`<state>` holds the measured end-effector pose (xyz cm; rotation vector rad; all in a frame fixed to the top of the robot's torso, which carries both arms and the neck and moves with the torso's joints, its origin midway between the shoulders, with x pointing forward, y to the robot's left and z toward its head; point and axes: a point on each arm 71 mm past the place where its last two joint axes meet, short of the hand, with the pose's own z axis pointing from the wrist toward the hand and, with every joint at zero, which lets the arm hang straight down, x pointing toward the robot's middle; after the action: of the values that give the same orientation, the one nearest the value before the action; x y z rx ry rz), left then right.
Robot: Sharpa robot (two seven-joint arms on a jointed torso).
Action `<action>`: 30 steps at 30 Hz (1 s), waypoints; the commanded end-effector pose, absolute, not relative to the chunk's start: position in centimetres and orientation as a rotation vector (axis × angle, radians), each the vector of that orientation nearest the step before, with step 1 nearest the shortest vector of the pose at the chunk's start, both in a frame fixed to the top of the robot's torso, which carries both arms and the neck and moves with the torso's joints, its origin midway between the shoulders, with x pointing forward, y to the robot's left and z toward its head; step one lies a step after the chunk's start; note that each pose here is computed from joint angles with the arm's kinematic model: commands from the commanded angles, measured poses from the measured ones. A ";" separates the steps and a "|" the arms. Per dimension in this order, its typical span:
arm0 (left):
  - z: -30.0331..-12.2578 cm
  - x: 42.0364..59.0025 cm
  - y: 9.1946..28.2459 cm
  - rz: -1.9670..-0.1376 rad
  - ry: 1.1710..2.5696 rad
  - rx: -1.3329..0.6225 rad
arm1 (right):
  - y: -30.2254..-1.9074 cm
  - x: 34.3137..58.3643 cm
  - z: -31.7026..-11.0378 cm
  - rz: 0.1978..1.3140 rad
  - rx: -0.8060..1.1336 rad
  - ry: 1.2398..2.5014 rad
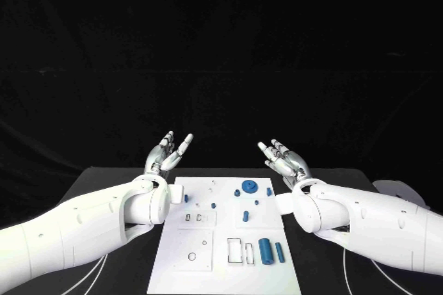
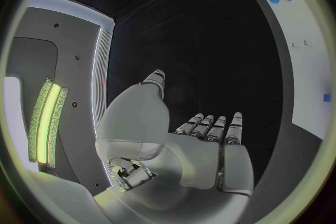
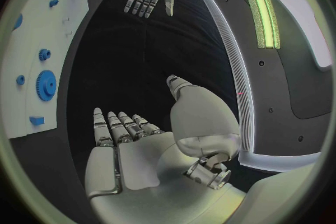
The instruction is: Assemble the parts on the task board
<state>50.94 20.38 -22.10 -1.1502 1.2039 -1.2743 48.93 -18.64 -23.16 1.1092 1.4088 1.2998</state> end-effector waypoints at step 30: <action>-17.3 49.1 22.3 -1.457 1.198 -1.039 | -20.1 52.3 -17.7 1.102 0.253 1.565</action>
<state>49.35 22.85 -17.65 -1.0679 1.1755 -1.4115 52.42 -20.61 -17.55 0.4395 1.4898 1.1838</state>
